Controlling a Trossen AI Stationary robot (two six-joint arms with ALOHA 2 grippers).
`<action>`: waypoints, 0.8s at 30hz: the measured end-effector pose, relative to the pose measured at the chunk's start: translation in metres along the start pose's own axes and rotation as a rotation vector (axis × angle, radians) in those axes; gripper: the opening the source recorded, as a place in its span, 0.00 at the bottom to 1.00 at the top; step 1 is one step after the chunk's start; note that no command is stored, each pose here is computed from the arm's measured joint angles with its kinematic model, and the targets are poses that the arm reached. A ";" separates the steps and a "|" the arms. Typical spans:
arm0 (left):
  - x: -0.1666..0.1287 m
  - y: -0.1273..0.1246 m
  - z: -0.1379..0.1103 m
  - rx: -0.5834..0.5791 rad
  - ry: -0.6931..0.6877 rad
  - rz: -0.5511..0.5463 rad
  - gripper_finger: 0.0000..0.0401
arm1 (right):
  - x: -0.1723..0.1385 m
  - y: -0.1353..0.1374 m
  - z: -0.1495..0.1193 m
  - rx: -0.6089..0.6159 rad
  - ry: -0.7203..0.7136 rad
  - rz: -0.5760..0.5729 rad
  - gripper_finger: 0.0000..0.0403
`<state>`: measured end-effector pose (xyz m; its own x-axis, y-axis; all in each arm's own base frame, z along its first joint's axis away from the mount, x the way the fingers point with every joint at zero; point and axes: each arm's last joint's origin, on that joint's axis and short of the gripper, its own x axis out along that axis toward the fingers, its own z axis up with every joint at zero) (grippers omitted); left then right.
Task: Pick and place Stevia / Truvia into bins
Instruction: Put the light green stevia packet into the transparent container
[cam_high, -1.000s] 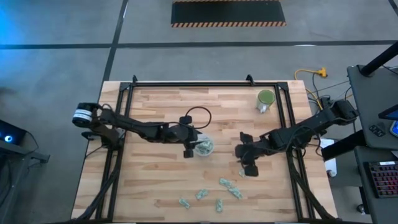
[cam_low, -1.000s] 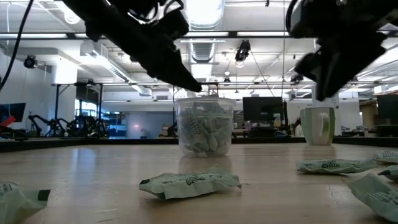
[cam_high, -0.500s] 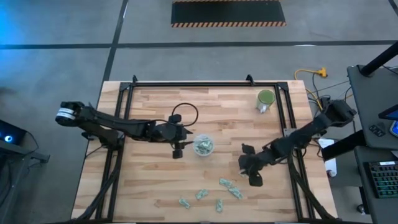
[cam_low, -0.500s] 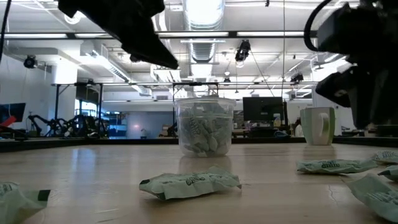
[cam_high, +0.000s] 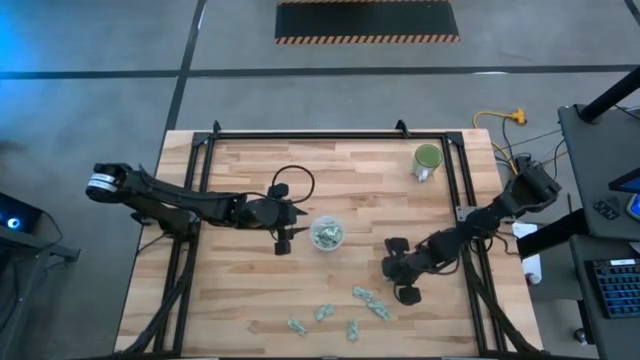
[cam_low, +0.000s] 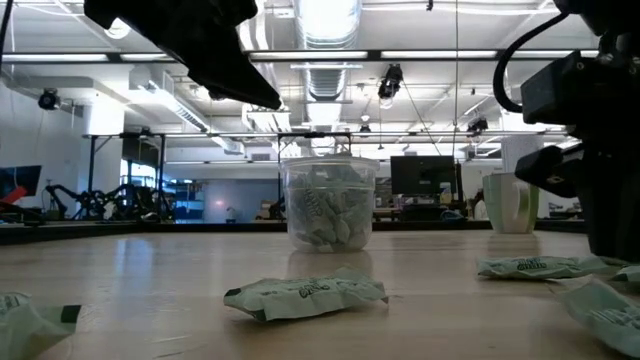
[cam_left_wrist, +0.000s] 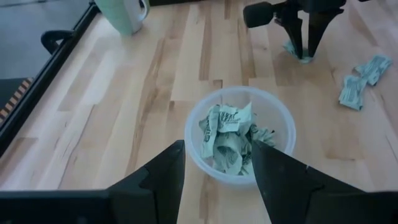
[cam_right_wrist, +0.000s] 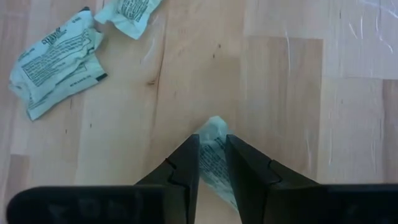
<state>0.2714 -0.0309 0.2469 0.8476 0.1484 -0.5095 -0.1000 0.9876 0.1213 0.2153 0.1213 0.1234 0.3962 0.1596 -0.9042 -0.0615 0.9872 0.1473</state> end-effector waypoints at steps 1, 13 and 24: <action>0.000 0.000 0.000 0.000 0.000 0.000 0.42 | 0.001 0.000 0.000 -0.001 0.003 -0.003 0.18; 0.000 0.000 0.000 0.003 0.000 0.002 0.42 | 0.000 -0.002 0.000 -0.013 -0.025 -0.063 0.05; 0.000 0.000 0.000 0.004 0.000 0.006 0.42 | -0.008 -0.001 0.016 -0.137 -0.138 -0.230 0.02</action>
<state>0.2713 -0.0308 0.2469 0.8470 0.1539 -0.5088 -0.1027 0.9865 0.1274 0.2272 0.1192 0.1366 0.5343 -0.0613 -0.8431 -0.0744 0.9901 -0.1192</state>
